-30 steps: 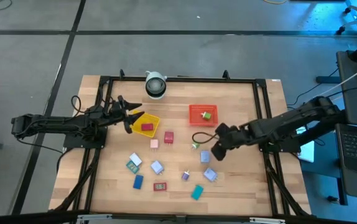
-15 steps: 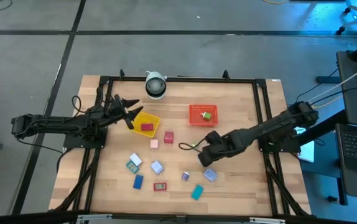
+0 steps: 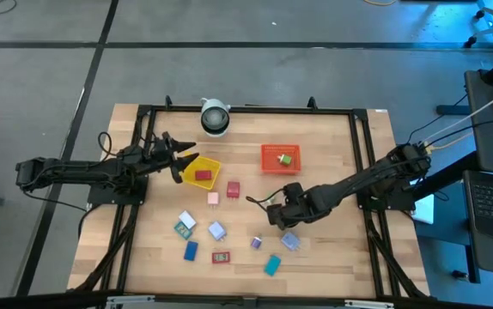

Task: Pick & Place Office items
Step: Put the top light blue charger adapter into the orange bin

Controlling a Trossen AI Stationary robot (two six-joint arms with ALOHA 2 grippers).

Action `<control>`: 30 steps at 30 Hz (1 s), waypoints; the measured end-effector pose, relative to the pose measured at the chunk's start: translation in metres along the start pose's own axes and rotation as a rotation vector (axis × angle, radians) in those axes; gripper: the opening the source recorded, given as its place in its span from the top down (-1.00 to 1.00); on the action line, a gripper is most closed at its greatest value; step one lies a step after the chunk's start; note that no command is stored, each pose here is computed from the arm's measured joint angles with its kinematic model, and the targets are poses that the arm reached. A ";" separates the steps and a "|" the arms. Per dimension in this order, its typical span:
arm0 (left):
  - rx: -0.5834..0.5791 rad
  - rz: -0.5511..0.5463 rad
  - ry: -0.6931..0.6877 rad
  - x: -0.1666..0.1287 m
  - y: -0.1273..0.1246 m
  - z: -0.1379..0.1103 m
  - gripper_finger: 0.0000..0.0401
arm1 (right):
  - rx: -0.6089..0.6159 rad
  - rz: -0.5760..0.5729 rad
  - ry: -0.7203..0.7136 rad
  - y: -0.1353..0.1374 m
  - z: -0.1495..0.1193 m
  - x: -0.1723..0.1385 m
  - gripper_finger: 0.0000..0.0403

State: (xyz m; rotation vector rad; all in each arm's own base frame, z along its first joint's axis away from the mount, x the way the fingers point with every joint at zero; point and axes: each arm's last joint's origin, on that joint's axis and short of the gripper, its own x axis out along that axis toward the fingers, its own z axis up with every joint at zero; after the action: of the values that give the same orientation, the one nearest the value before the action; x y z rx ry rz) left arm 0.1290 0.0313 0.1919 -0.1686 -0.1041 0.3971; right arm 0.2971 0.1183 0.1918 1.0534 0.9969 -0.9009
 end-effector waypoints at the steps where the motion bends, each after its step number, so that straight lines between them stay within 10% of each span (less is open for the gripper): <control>1: 0.009 -0.001 0.001 0.000 0.000 0.000 -0.01 | 0.019 0.002 0.005 0.001 0.000 0.001 -0.42; 30: 0.025 -0.065 0.116 0.000 -0.001 -0.010 -0.01 | 0.062 -0.081 0.060 0.007 0.000 0.050 -0.41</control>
State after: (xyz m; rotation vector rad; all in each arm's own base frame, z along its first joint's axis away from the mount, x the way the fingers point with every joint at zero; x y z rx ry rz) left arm 0.1303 0.0291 0.1818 -0.1626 0.0097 0.3225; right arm 0.3180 0.1143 0.1457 1.1044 1.0738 -0.9770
